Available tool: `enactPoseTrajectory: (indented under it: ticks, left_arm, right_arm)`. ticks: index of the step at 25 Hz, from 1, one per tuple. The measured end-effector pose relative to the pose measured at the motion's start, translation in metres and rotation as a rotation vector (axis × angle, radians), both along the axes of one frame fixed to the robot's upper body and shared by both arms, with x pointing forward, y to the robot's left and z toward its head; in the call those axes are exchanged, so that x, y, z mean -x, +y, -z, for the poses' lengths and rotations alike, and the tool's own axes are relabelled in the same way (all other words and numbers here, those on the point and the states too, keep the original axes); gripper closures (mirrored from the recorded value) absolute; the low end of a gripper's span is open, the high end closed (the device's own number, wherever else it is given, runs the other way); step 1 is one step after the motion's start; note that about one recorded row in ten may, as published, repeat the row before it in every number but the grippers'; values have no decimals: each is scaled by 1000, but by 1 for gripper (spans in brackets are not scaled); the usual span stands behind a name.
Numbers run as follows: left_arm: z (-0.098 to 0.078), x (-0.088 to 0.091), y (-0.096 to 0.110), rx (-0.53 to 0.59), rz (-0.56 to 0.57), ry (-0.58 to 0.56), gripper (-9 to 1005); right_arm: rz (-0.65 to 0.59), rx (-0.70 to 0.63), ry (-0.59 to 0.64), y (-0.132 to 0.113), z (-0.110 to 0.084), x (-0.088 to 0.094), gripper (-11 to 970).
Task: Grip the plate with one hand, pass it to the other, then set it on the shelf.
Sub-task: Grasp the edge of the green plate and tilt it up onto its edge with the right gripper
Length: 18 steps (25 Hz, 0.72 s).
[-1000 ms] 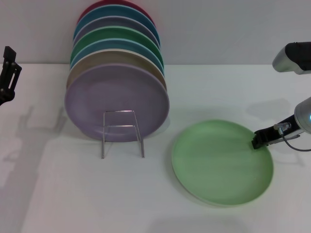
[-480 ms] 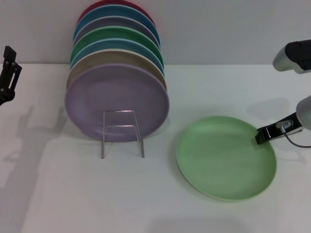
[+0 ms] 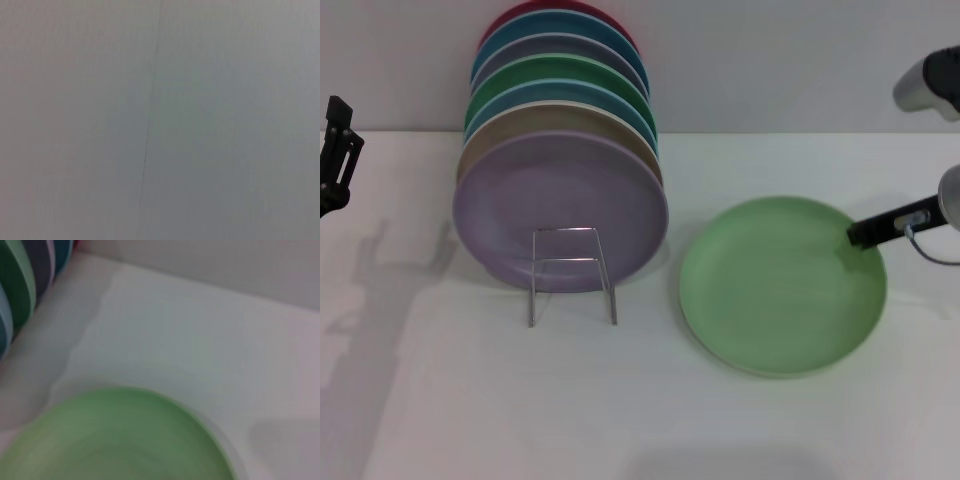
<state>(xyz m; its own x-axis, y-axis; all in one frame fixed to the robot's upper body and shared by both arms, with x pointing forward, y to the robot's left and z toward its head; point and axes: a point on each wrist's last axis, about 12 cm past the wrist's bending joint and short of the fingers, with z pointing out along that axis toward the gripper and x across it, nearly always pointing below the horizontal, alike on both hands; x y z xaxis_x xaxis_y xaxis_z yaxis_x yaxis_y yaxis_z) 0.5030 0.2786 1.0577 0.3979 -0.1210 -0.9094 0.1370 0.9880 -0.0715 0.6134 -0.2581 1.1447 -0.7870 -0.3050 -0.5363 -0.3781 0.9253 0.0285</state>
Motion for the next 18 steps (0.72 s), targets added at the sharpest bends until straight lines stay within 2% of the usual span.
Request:
enactPoseTrajectory:
  ticks: [7,18]
  left_arm:
    - [-1,0,0,0,0,-6,197]
    - [-1,1,1,-1,-1,-13,199]
  right_arm:
    - [-49,33,-112,9,-23,2,930]
    - [-111,142,-235,20,-42,9,937]
